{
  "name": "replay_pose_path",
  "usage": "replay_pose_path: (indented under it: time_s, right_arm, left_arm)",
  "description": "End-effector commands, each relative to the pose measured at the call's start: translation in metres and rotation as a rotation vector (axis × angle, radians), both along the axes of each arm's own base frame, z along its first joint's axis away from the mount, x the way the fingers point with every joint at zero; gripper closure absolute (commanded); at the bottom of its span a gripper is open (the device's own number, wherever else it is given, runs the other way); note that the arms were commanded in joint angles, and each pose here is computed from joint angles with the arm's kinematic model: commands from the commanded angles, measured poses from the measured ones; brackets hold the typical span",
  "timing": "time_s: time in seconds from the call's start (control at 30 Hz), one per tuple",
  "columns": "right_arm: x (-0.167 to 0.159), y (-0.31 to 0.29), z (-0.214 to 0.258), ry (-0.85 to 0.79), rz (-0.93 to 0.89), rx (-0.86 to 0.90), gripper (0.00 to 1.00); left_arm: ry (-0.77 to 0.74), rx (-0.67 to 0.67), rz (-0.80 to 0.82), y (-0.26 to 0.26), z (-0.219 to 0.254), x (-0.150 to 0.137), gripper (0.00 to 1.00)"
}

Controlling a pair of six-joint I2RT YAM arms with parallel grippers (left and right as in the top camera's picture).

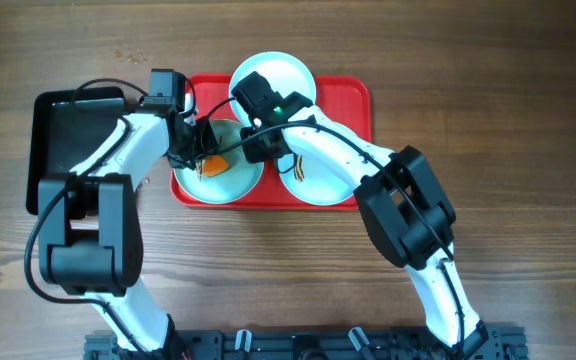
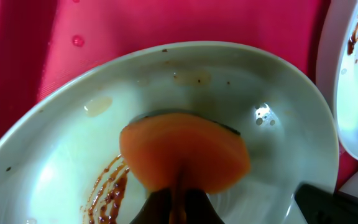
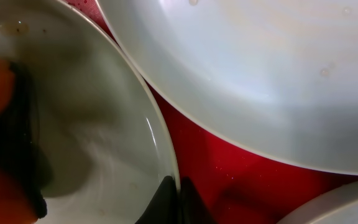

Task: Clean dirty plates on tray and stack at the side
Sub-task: 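Scrub the left plate with the sponge in the left gripper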

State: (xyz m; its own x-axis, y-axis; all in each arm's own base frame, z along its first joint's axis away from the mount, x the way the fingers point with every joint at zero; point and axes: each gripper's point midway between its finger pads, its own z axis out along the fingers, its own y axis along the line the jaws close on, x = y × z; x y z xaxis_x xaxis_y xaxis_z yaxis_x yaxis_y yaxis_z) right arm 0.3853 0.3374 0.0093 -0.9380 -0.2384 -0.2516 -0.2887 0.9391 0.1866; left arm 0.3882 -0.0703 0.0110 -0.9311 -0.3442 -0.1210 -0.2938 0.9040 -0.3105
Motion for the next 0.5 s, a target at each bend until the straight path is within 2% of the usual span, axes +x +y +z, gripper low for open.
replay_pose_path:
  time_s: [0.0, 0.13, 0.27, 0.47]
  right_arm:
    - [-0.002, -0.003, -0.013, 0.017, 0.002, -0.024, 0.96]
    - [-0.002, -0.004, -0.013, 0.019, 0.002, -0.026, 0.96]
    - [-0.003, -0.005, -0.013, 0.022, 0.002, -0.029, 0.96]
    - [-0.004, -0.005, -0.014, 0.025, 0.006, -0.034, 0.96]
  left_arm:
    - [0.064, 0.011, -0.035, -0.011, -0.026, -0.011, 0.96]
    - [0.072, 0.116, -0.032, 0.001, -0.030, -0.014, 0.96]
    - [0.152, 0.343, 0.008, 0.042, -0.034, -0.034, 0.96]
    - [0.205, 0.609, 0.028, 0.089, -0.022, -0.050, 0.96]
